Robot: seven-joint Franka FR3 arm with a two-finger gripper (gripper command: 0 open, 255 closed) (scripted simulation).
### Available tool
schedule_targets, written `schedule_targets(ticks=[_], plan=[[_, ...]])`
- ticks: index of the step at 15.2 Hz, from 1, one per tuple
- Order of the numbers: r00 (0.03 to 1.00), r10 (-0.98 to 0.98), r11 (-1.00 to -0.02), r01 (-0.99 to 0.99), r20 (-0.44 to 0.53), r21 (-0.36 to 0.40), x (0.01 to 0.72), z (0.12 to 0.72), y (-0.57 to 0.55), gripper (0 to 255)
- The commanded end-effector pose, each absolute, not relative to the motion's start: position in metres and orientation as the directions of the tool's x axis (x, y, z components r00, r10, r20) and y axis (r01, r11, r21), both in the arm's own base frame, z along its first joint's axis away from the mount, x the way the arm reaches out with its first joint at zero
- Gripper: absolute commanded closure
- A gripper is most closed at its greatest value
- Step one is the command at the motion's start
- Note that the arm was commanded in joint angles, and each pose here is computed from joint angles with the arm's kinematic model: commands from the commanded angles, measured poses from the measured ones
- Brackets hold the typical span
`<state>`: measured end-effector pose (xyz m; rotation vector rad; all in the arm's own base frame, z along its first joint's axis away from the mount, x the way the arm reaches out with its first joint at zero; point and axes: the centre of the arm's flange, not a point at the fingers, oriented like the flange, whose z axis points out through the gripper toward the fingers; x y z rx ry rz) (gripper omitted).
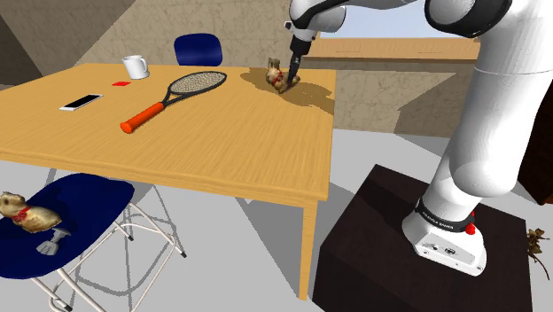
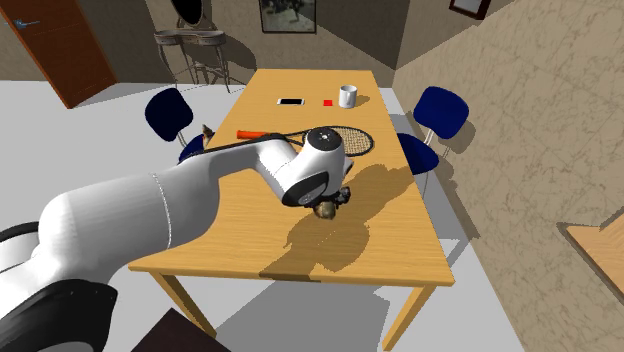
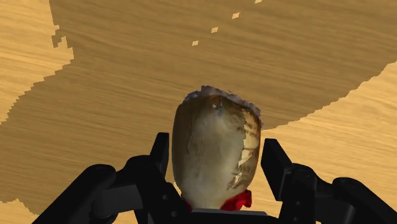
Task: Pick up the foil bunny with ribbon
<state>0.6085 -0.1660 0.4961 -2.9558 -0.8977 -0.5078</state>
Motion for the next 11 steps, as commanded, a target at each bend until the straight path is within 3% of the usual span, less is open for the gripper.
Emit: schedule_targets(ticks=[1, 11], plan=[[0.783, 0.540, -0.836, 0.543, 0.309, 0.083, 0.608, 0.507, -0.166, 255], [0.783, 0.540, -0.836, 0.543, 0.309, 0.083, 0.608, 0.550, -0.166, 255]])
